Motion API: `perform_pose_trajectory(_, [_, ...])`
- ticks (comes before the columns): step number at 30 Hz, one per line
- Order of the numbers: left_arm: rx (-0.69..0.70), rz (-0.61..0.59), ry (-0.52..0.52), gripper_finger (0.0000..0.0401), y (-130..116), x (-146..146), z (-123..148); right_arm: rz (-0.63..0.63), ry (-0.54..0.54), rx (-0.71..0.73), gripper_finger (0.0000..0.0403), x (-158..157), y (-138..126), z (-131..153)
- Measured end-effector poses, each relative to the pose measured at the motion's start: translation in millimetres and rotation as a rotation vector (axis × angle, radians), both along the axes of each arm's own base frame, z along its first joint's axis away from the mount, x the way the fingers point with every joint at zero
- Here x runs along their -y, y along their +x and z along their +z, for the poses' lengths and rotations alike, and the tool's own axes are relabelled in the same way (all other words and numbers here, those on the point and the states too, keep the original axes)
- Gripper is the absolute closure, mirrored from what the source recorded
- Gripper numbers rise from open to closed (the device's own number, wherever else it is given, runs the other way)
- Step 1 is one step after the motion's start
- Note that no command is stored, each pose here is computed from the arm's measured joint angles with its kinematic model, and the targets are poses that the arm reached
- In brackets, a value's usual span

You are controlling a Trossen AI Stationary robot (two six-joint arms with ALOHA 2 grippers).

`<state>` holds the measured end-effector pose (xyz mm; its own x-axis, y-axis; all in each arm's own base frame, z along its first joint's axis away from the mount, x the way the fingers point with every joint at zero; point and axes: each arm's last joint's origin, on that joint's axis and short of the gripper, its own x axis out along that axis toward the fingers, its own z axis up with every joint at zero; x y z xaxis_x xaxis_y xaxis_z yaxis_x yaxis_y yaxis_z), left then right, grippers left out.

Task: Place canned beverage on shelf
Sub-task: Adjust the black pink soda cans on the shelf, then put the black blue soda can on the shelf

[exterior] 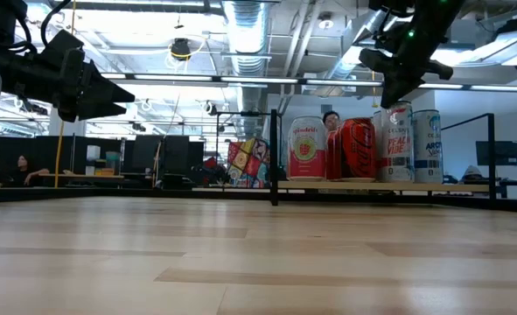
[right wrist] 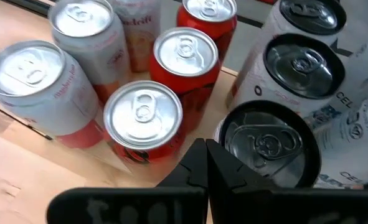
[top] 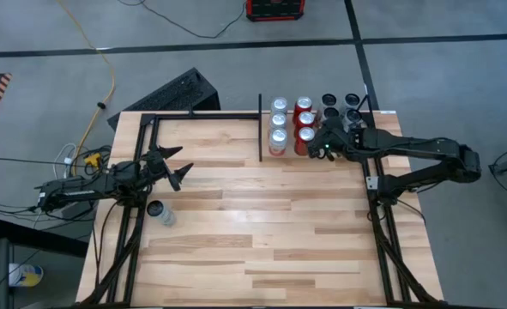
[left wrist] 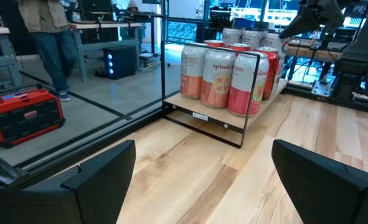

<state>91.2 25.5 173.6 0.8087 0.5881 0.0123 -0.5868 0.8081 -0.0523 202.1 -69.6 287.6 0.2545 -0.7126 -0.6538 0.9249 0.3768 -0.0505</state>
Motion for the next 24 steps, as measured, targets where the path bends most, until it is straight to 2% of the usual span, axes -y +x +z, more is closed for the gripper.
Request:
perform_pose_trajectory(18, [0.0,0.0,0.0,0.004,0,0,0,0.003,0.007,-0.021,0.0386,-1,-1,0])
perform_pose_trajectory(24, [0.0,0.0,0.0,0.004,0,0,0,0.095,-0.012,0.061,0.0386,-18,7,32])
